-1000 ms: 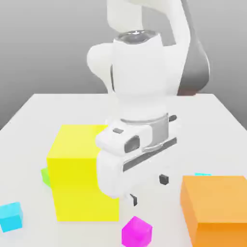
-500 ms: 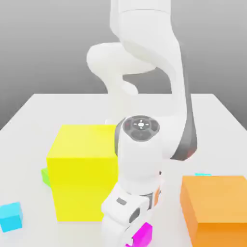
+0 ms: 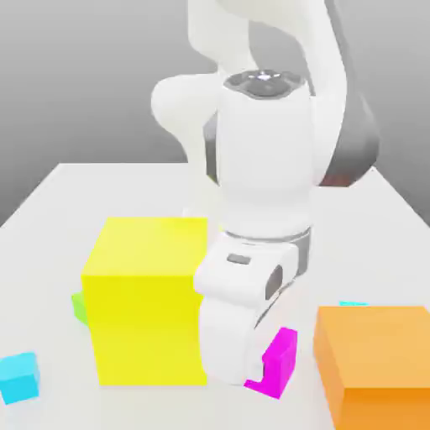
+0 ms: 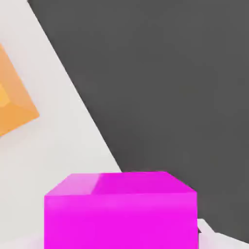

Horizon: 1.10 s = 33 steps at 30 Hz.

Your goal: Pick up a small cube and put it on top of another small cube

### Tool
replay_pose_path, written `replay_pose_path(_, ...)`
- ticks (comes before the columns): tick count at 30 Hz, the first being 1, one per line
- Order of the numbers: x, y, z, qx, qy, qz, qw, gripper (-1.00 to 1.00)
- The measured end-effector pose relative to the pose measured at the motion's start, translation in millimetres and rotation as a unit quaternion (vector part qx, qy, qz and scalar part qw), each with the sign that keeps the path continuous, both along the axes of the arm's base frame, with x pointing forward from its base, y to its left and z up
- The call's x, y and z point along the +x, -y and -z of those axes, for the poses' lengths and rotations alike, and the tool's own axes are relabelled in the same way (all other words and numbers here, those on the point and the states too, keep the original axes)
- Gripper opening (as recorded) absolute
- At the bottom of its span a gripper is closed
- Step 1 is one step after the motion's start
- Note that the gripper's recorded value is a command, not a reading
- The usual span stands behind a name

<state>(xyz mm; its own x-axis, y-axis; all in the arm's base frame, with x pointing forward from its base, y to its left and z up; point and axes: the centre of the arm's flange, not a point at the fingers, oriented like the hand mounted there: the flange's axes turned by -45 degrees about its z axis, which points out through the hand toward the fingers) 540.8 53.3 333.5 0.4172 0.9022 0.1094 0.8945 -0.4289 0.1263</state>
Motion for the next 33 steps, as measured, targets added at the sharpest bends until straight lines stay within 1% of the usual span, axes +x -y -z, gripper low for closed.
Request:
replay_pose_path(1,3,6,-14,-0.005,0.009,-0.006,1.0,-1.0)
replay_pose_path(4,-14,81,-27,-0.033,0.013,0.017,0.999,-1.0)
replay_pose_path(7,-49,151,-27,-0.06,0.006,0.036,0.998,-1.0)
replay_pose_path(12,-123,233,-20,-0.093,-0.016,0.051,0.994,-1.0)
replay_pose_path(16,-191,273,16,-0.078,-0.045,0.082,0.993,-1.0)
replay_pose_path(19,-243,287,47,-0.053,-0.064,0.104,0.991,-1.0)
replay_pose_path(21,-270,285,70,-0.03,-0.076,0.119,0.989,-1.0)
replay_pose_path(24,-280,280,97,-0.011,-0.081,0.128,0.988,-1.0)
replay_pose_path(29,-279,277,139,-0.009,-0.082,0.124,0.989,-1.0)
replay_pose_path(30,-280,276,147,-0.009,-0.082,0.123,0.989,1.0)
replay_pose_path(33,-277,273,147,-0.01,-0.082,0.117,0.99,1.0)
